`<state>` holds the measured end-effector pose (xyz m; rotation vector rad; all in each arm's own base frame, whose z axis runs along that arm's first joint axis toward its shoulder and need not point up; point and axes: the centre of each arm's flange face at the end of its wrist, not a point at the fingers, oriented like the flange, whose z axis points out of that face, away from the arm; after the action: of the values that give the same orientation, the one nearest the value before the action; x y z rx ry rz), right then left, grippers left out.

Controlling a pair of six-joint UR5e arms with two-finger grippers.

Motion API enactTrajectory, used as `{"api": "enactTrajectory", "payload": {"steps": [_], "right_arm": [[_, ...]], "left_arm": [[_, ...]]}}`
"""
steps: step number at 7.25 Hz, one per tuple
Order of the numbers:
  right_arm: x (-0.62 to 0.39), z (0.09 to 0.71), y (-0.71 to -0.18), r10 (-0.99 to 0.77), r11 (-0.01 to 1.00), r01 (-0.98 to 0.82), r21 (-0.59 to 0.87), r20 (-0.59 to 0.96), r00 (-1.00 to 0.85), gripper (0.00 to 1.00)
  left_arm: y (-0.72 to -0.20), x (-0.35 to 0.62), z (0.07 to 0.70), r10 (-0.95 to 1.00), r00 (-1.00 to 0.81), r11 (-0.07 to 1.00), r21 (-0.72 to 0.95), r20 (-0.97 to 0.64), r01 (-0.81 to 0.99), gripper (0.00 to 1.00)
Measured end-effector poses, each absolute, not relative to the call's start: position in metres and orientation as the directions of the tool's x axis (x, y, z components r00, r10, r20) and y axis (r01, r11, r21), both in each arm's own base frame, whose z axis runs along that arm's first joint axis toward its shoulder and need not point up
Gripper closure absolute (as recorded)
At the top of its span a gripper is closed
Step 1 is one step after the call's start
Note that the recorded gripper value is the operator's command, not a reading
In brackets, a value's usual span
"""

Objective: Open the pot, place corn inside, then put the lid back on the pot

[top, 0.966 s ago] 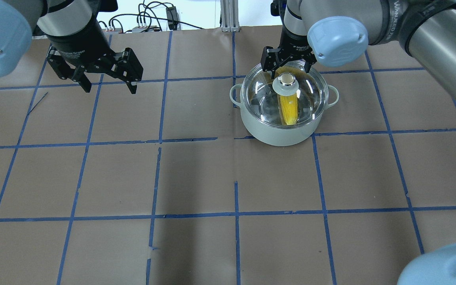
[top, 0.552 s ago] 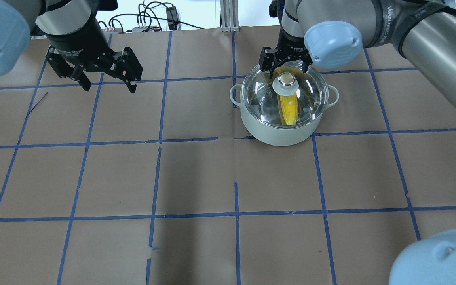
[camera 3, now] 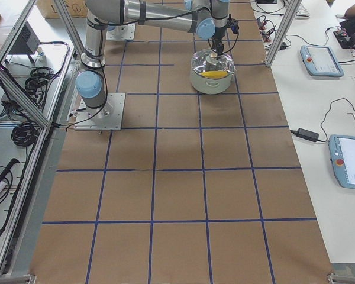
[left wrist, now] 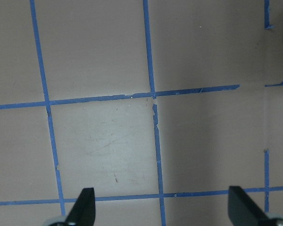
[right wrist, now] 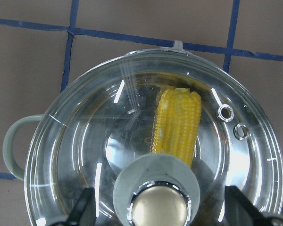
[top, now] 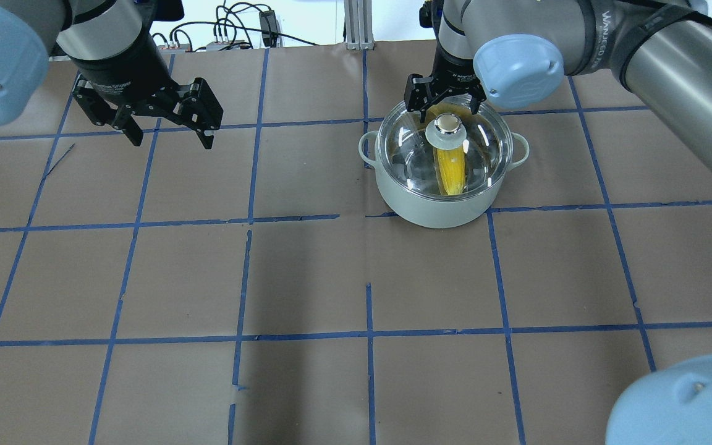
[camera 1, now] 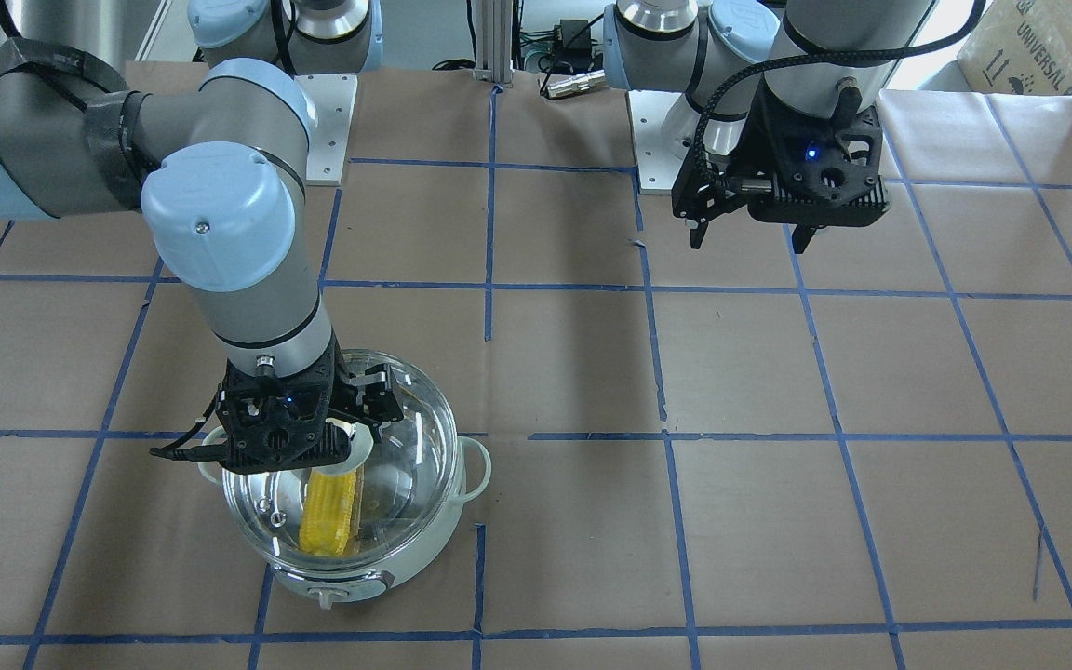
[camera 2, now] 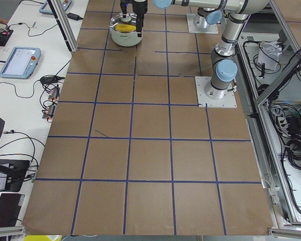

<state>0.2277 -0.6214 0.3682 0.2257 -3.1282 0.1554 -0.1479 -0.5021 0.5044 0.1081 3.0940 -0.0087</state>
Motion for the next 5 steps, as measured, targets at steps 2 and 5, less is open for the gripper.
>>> {"api": "enactTrajectory", "payload": {"steps": [2,5], "right_arm": [[0.2276,0.3684,-0.6213,-0.143,0.985,-0.143,-0.099,0.009,-0.990,0.05],[0.2277,0.3686,-0.6216,-0.143,0.985,-0.143,-0.100,0.009,-0.990,0.05]], "left_arm": [[-0.5016,-0.1476,0.5042,0.066,-0.997,0.998,-0.003,-0.042,0.066,0.00],[-0.5021,-0.1460,0.5030,0.060,-0.997,0.998,-0.001,-0.040,0.060,0.00]]}}
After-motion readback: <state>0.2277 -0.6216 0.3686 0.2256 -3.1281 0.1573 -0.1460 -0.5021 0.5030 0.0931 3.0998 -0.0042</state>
